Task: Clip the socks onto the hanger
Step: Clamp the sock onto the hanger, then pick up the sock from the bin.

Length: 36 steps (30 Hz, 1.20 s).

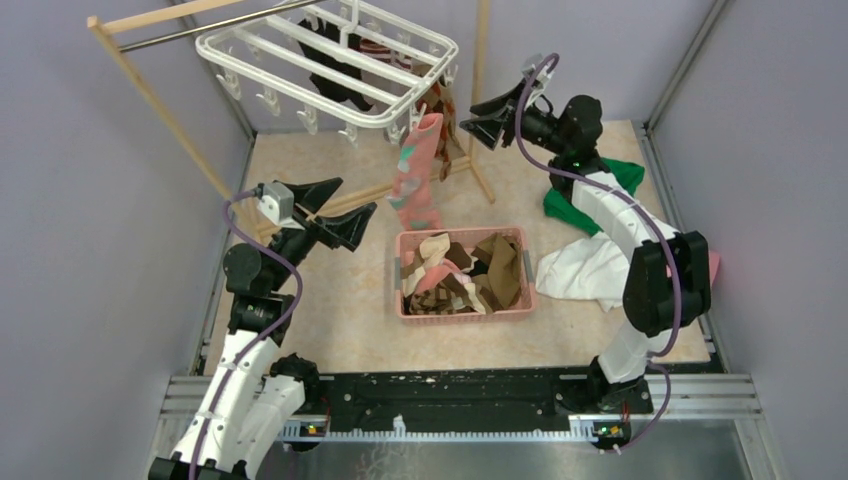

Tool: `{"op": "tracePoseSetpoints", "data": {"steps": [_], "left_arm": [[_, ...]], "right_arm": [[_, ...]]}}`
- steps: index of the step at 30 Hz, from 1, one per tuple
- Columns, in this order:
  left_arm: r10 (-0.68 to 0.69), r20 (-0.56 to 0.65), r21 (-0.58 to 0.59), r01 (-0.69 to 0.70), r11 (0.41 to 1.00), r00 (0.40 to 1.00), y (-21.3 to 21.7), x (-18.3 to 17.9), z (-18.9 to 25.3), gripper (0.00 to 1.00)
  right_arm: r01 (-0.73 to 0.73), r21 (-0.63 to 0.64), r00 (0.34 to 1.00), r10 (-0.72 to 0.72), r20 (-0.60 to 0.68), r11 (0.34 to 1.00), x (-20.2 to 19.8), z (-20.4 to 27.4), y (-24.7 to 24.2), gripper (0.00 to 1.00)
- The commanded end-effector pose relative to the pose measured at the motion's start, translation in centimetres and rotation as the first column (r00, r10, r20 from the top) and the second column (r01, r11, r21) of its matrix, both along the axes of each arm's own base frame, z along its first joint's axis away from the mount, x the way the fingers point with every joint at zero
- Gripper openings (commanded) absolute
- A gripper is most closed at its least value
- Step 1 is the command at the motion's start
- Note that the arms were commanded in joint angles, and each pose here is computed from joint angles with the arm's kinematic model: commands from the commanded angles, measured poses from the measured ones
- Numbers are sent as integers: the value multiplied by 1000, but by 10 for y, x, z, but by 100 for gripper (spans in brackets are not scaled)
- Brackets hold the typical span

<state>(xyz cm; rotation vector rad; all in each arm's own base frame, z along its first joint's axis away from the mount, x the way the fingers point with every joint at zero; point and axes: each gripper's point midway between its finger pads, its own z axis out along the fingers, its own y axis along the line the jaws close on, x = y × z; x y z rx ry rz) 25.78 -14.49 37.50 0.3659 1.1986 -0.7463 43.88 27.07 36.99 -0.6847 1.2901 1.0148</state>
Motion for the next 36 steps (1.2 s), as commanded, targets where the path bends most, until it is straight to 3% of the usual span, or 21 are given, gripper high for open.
{"op": "tracePoseSetpoints", "data": {"steps": [1, 16, 28, 32, 36], "left_arm": [[-11, 29, -7, 11, 1000, 1000, -1, -3, 4, 98], [14, 12, -7, -14, 1000, 1000, 2, -2, -4, 98], [56, -133, 72, -47, 996, 990, 8, -1, -42, 98], [85, -151, 110, -69, 992, 985, 12, -5, -54, 98], [105, -177, 109, -87, 990, 978, 16, -10, -64, 99]], "right_arm": [[-113, 8, 979, 110, 172, 994, -44, 46, -4, 52], [-289, -119, 927, 309, 213, 950, -110, 10, -8, 62], [-363, -259, 889, 416, 190, 895, -153, -58, -18, 62], [-382, -375, 858, 475, 195, 845, -171, -87, -9, 61], [-431, -466, 847, 524, 87, 773, -192, -122, 13, 59]]}}
